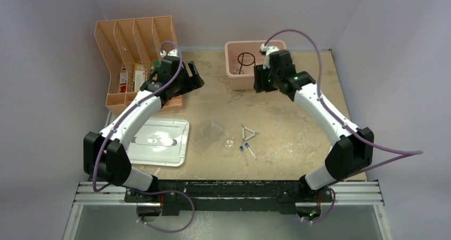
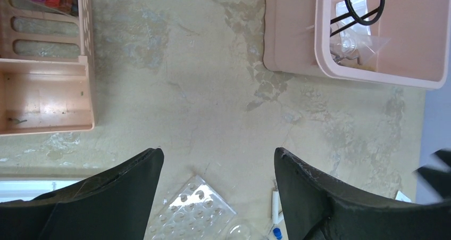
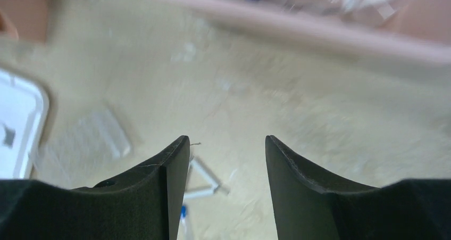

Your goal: Organize the chemistry lab equipment

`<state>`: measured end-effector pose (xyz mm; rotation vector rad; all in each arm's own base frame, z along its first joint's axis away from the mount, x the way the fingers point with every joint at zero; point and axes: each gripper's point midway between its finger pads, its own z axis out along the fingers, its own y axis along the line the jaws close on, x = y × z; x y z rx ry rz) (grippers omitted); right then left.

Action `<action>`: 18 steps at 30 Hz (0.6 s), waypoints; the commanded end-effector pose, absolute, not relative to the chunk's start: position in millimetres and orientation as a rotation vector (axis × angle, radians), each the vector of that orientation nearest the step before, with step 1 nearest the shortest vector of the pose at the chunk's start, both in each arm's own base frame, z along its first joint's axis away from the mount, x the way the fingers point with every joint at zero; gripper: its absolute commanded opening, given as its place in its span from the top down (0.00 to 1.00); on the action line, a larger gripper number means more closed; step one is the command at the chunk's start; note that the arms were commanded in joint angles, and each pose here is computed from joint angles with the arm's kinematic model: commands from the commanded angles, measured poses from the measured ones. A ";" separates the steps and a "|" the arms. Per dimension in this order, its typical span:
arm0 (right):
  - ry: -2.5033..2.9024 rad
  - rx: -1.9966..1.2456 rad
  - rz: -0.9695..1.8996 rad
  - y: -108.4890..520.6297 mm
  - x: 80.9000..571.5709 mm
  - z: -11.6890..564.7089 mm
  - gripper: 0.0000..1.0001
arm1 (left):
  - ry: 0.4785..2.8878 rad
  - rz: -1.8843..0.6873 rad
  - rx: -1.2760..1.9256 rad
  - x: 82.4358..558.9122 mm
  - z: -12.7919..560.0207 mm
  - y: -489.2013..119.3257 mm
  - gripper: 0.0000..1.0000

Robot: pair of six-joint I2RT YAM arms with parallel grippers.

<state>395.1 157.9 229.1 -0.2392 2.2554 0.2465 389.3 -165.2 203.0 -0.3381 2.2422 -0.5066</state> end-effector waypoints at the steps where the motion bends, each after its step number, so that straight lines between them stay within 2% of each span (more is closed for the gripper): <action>1: 2.406 -0.261 0.312 182.2 349.4 177.3 0.43 | 2.168 -0.540 -0.326 392.6 221.7 -167.5 0.23; 12: 2.572 -0.569 0.233 213.1 314.4 81.7 0.48 | 2.140 -0.517 -0.348 398.3 222.7 -163.5 0.25; 18: 2.597 -0.650 0.230 218.0 309.0 56.8 0.58 | 2.134 -0.488 -0.352 396.1 222.5 -158.0 0.27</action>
